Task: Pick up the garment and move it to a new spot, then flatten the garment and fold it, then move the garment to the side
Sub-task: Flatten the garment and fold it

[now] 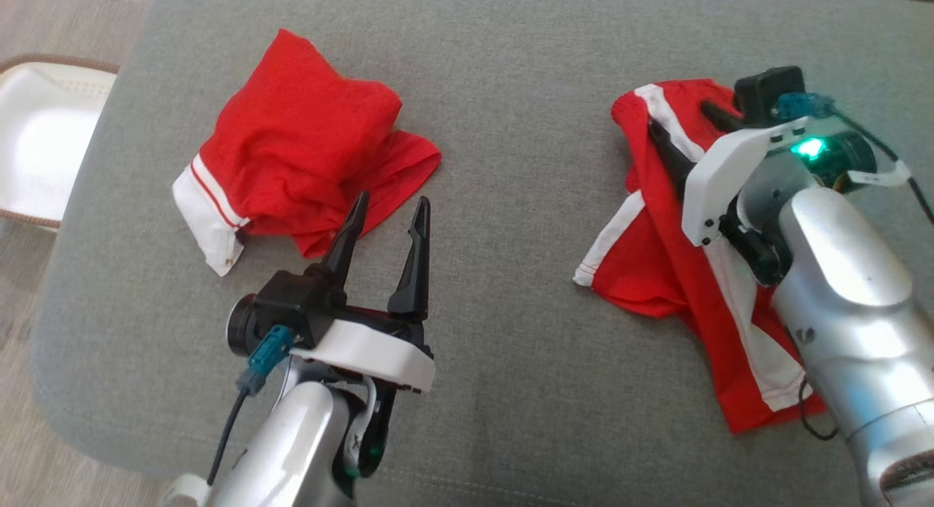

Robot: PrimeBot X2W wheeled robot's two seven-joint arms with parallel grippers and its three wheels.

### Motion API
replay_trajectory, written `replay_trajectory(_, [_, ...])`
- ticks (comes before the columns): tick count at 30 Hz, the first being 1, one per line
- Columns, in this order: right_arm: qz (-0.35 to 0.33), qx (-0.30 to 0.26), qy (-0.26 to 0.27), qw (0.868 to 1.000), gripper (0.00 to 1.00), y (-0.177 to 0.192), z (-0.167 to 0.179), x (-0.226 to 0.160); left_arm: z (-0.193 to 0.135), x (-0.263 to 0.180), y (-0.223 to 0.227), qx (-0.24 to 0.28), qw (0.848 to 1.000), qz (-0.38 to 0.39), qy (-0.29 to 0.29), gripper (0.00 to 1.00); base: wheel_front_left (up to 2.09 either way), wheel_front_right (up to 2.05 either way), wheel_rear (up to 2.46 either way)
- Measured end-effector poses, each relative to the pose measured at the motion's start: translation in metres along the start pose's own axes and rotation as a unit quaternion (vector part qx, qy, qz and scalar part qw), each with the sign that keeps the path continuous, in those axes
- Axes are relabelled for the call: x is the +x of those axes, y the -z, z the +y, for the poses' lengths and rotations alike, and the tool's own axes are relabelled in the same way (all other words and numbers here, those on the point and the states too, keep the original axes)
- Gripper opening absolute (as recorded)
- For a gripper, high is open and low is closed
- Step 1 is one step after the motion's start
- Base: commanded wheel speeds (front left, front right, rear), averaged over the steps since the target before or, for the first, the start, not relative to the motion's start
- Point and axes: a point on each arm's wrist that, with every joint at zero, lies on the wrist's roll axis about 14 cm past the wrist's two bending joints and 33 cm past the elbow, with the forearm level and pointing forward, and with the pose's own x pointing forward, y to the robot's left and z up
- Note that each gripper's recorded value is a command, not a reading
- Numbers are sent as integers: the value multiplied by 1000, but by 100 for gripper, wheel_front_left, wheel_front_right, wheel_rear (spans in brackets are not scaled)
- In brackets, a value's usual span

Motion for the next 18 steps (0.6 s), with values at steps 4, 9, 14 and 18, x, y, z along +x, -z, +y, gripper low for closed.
replay_trajectory(4, [42, 54, -12, 998, 100, 18, 5, 4, 1, 2, -1, 2, 1000, -1, 0, 100, 0, 0, 0])
replay_trajectory(9, [41, 75, -15, 996, 0, 21, 6, 2, -2, 3, -3, 1, 1000, -4, 4, 100, 0, 0, 0])
replay_trajectory(14, [-33, 97, 19, 995, 0, -6, -26, -8, -5, 5, -5, -1, 1000, -9, 8, 100, 0, 0, 0])
replay_trajectory(18, [-109, 113, 59, 986, 0, -44, -65, -24, -7, 5, -9, -1, 1000, -15, 12, 100, 0, 0, 0])
